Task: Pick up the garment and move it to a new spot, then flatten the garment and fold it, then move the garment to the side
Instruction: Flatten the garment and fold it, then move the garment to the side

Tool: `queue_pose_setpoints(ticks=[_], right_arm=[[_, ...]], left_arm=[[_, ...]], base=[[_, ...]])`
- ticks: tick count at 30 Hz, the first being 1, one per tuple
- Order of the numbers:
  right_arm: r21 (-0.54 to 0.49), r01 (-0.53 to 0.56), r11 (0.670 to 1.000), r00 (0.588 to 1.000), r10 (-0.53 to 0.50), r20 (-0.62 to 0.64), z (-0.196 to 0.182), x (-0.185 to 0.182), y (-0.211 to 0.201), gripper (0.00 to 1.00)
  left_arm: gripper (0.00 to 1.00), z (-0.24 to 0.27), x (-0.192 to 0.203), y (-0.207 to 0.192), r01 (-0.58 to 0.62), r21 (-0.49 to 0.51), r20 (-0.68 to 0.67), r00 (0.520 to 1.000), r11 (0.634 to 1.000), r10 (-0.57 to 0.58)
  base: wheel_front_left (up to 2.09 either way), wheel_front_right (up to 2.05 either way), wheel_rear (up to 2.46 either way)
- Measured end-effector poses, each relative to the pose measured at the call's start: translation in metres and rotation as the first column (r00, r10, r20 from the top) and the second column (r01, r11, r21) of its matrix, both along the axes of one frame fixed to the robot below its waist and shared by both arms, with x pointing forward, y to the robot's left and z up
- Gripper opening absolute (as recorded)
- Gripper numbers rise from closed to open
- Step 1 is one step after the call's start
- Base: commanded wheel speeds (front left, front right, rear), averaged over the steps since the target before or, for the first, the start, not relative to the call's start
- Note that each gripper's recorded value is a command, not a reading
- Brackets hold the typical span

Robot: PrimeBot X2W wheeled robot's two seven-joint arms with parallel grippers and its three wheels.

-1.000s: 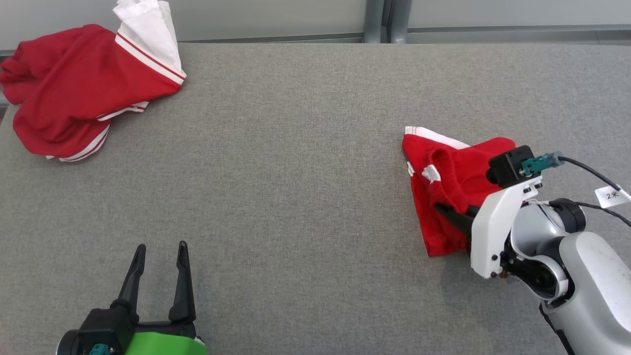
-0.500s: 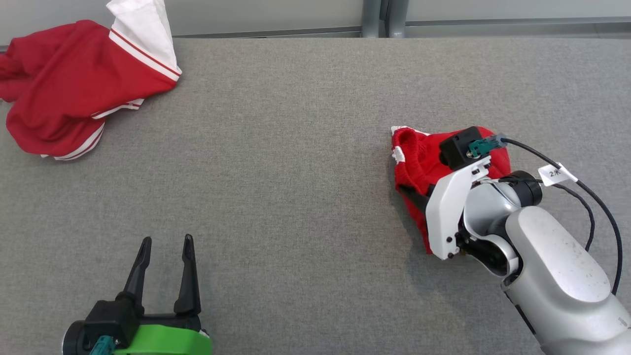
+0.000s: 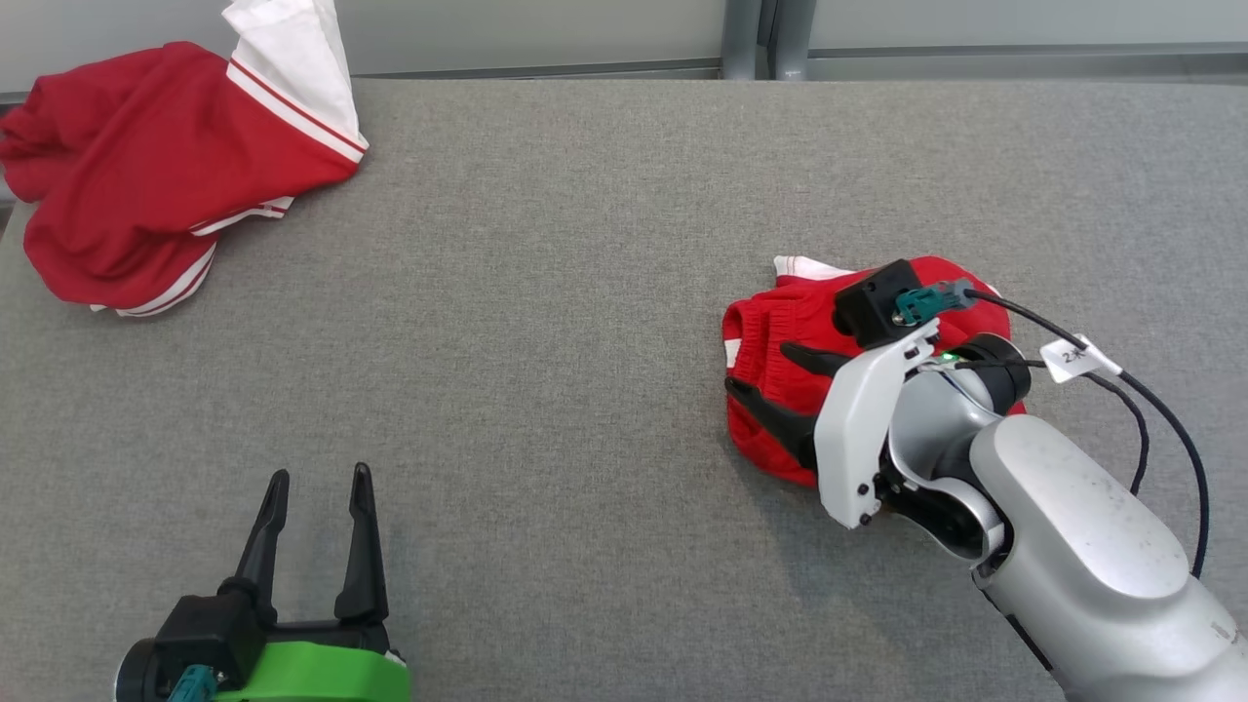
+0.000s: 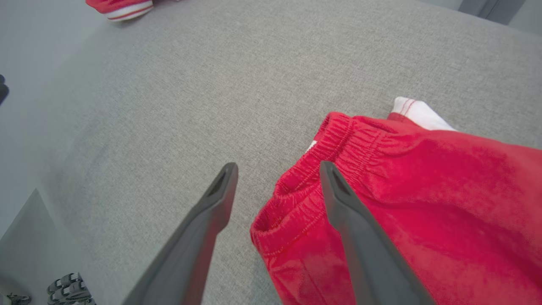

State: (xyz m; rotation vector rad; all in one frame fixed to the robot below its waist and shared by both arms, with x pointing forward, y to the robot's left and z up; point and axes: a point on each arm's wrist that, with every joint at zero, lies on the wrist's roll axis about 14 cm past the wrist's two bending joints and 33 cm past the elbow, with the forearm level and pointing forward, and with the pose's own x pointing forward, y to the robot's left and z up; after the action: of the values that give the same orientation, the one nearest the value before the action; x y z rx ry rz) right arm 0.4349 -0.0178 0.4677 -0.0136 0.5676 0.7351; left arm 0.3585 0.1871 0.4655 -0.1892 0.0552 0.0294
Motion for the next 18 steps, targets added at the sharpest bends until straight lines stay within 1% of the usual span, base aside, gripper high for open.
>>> queue_pose_setpoints(ticks=[3, 6, 10, 13, 16, 18], right_arm=[[0.063, 0.011, 0.998, 1.0, -0.013, 0.027, 0.016, -0.002, -0.003, 1.0], [0.071, 0.075, 0.995, 0.996, -0.078, 0.035, 0.02, -0.004, -0.033, 1.0], [0.023, 0.197, 0.98, 0.98, -0.197, -0.004, 0.007, -0.012, -0.088, 1.0], [-0.035, 0.282, 0.959, 0.959, -0.283, -0.033, -0.006, -0.015, -0.126, 1.0], [-0.061, 0.351, 0.934, 0.933, -0.355, -0.065, -0.016, -0.015, -0.15, 1.0], [-0.066, 0.385, 0.92, 0.917, -0.39, -0.085, -0.022, -0.014, -0.158, 1.0]], left_arm=[[1.0, 0.002, -0.002, 0.003, -0.012, 0.002, 0.007, 1.0, 1.0, 0.012], [1.0, 0.003, -0.005, 0.005, -0.018, 0.005, 0.008, 1.0, 1.0, 0.018], [1.0, 0.009, -0.004, 0.005, -0.015, 0.012, 0.027, 1.0, 1.0, 0.015], [1.0, 0.009, -0.001, 0.004, -0.01, 0.015, 0.027, 1.0, 1.0, 0.01], [1.0, 0.009, 0.001, 0.003, -0.007, 0.016, 0.026, 1.0, 1.0, 0.007], [1.0, 0.008, 0.0, 0.003, -0.007, 0.016, 0.024, 1.0, 1.0, 0.007]], base=[[0.0, 0.0, 0.0], [0.0, 0.0, 0.0], [0.0, 0.0, 0.0], [0.0, 0.0, 0.0], [0.0, 0.0, 0.0], [0.0, 0.0, 0.0]])
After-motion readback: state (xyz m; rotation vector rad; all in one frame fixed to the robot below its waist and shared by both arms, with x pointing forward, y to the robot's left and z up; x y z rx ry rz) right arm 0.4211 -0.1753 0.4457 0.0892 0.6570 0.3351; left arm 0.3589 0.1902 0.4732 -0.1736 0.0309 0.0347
